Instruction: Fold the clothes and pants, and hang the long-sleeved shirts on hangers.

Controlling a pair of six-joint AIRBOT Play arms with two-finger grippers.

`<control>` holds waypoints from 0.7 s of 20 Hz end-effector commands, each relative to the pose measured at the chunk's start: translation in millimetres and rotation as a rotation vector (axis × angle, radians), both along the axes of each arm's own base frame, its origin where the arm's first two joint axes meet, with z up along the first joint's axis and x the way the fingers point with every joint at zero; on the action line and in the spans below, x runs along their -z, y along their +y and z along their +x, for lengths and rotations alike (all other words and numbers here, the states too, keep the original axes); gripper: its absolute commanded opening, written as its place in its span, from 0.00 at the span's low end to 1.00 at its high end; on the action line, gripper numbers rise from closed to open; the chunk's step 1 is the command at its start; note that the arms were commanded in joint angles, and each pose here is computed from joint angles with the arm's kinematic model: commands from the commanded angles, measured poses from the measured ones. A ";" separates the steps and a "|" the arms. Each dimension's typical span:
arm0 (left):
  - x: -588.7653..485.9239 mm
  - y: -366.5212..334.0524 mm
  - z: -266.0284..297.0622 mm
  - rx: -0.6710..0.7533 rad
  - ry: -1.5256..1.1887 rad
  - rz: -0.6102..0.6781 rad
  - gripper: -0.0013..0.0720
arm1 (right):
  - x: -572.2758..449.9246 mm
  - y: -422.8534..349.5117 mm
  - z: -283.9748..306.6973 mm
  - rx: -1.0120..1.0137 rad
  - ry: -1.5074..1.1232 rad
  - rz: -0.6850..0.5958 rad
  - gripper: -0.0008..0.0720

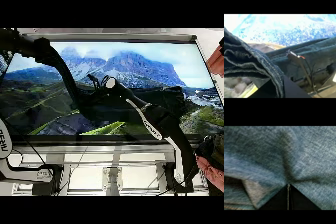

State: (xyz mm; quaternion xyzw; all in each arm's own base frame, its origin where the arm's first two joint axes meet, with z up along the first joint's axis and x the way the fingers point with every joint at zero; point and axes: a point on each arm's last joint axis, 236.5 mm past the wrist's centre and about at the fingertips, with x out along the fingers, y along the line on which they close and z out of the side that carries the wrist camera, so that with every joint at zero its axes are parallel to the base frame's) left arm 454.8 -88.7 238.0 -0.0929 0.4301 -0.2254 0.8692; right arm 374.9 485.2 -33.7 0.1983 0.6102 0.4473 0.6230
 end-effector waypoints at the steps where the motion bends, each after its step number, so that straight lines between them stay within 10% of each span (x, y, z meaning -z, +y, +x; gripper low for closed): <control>1: 3.3 0.8 -6.3 0.014 0.023 0.010 0.05 | -22.3 -22.3 3.3 -0.057 0.032 0.002 0.03; 14: 16.0 -60.1 -64.4 0.334 0.127 0.037 0.05 | -109.0 -257.6 77.6 0.114 -0.095 -0.269 0.03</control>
